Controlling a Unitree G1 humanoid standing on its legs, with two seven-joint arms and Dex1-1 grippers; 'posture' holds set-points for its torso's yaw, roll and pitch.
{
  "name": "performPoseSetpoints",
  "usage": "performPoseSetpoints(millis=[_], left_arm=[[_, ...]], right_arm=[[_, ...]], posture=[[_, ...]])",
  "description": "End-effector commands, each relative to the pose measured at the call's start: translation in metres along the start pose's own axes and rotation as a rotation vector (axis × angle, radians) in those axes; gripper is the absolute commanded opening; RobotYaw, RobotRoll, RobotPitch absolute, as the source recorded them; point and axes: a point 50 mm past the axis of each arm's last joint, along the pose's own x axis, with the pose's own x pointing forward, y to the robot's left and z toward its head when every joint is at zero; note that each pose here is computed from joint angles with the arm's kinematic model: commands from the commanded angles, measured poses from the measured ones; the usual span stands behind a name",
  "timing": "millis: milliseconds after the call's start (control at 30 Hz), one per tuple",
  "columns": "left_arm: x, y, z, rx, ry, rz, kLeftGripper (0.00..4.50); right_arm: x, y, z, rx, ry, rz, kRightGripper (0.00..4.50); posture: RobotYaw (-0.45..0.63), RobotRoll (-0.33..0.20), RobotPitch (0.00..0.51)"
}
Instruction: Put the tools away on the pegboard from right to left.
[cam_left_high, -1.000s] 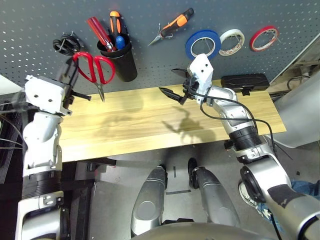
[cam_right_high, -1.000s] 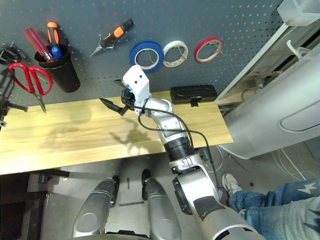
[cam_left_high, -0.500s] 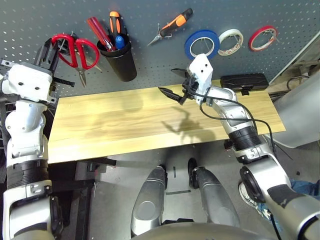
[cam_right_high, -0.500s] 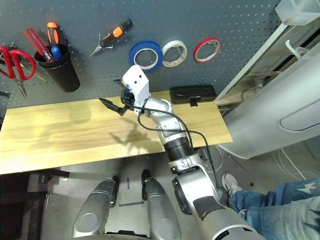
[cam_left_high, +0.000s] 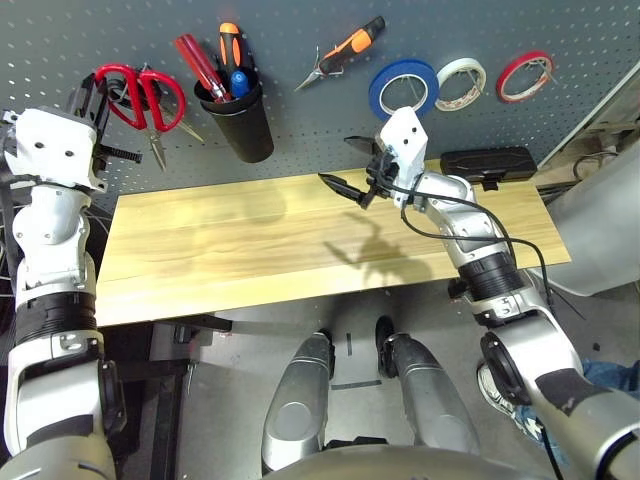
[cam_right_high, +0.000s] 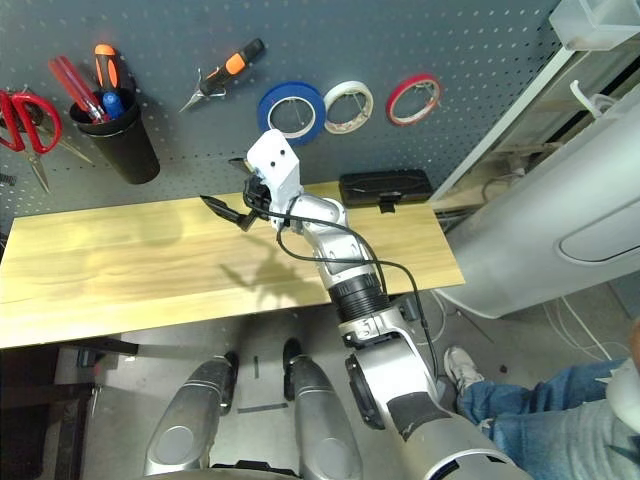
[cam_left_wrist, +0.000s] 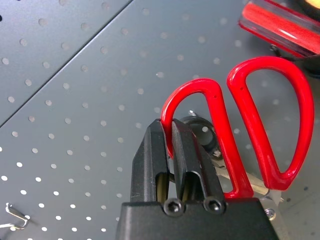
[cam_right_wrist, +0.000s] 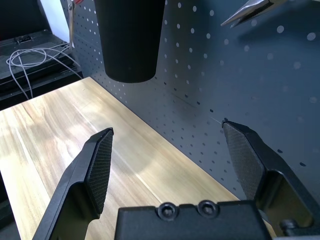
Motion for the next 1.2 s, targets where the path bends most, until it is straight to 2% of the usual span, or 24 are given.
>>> performPoseSetpoints(millis=[33, 133, 367, 600, 633, 867, 1200], left_arm=[[-0.004, -0.011, -0.021, -0.013, 0.123, -0.066, 0.01], [-0.004, -0.016, -0.023, -0.01, 0.132, -0.088, 0.01], [-0.014, -0.03, -0.034, -0.055, 0.176, -0.127, 2.16], [-0.015, -0.029, -0.037, -0.072, 0.2, -0.113, 4.33], [-0.014, -0.028, -0.037, -0.078, 0.199, -0.105, 4.47], [-0.01, -0.025, -0.035, -0.076, 0.192, -0.102, 4.47], [-0.002, -0.002, -0.022, 0.172, 0.161, -0.169, 4.47]], right_arm=[[-0.001, 0.0, -0.001, 0.01, -0.003, -0.004, 4.5], [-0.001, 0.0, -0.002, 0.012, -0.002, -0.009, 4.5], [-0.004, -0.001, -0.008, 0.04, 0.008, -0.044, 4.5], [-0.004, -0.002, -0.011, 0.047, 0.012, -0.057, 4.5], [-0.004, -0.002, -0.011, 0.047, 0.013, -0.058, 4.5], [-0.005, -0.003, -0.013, 0.047, 0.021, -0.065, 4.5], [-0.009, -0.005, -0.015, 0.047, 0.033, -0.071, 4.5]], posture=[[0.14, 0.0, 0.244], [0.14, 0.0, 0.242], [0.13, 0.0, 0.239], [0.14, 0.0, 0.24], [0.14, 0.0, 0.24], [0.13, 0.0, 0.242], [0.13, 0.0, 0.25]])
